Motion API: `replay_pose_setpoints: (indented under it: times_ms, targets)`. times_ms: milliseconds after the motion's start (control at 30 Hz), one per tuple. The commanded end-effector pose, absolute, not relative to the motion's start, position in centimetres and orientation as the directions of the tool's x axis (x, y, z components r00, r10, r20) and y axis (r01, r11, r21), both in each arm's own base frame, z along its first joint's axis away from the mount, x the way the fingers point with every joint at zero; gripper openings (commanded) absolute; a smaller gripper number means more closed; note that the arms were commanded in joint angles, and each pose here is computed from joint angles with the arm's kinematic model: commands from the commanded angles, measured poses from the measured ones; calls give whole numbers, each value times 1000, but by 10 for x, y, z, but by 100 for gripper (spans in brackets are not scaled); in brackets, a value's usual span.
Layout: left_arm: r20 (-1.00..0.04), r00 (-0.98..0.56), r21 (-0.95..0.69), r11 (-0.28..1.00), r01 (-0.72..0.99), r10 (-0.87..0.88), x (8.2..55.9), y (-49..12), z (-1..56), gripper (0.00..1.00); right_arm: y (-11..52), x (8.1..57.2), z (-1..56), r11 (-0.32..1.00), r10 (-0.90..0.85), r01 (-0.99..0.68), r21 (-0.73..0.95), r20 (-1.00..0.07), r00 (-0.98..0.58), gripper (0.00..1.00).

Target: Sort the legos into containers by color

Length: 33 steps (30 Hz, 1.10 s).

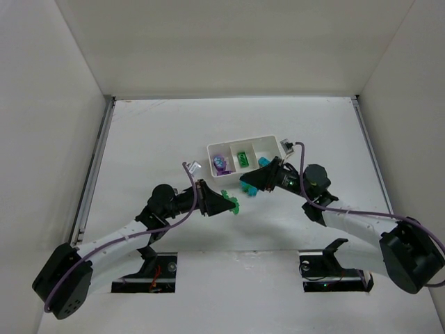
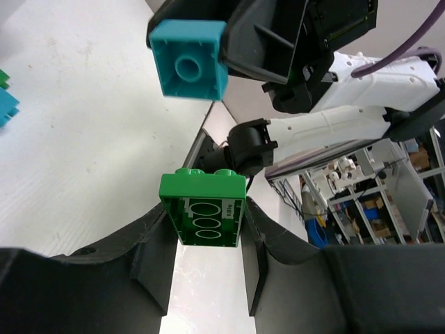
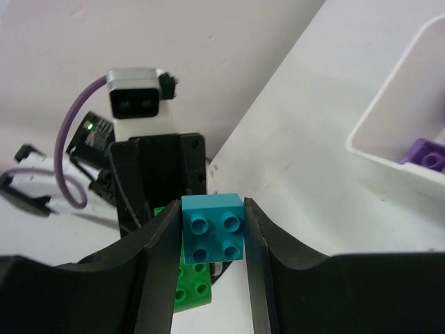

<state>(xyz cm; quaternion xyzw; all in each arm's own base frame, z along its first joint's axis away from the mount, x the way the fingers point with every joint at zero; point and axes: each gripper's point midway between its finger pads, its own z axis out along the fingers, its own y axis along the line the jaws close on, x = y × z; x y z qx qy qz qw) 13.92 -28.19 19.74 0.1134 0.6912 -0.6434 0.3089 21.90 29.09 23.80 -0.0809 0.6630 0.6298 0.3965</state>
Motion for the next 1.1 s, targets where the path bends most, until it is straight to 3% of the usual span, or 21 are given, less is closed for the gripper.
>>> replay_pose_setpoints:
  times_ms: [0, 200, 400, 833, 1067]
  targets:
    - [-612, -724, -786, 145, 600, -318, 156, -278, 217, 27, 278, 252, 262, 269, 490, -604, 750, -647, -584, 39]
    - [-606, -655, -795, 309, 522, -452, 215, -268, 215, 27, 250, 314, 245, 575, 537, -396, 716, -695, -478, 39]
    - [-624, -609, -781, 397, 482, -489, 241, -267, 204, 27, 195, 364, 197, 869, 428, -76, 489, -820, -380, 39]
    - [-658, -549, -750, 386, 537, -516, 235, -267, 225, 27, 182, 389, 153, 952, 302, 78, 297, -857, -417, 40]
    - [-662, -544, -747, 401, 531, -515, 234, -265, 221, 28, 183, 392, 151, 954, 297, 79, 291, -861, -413, 41]
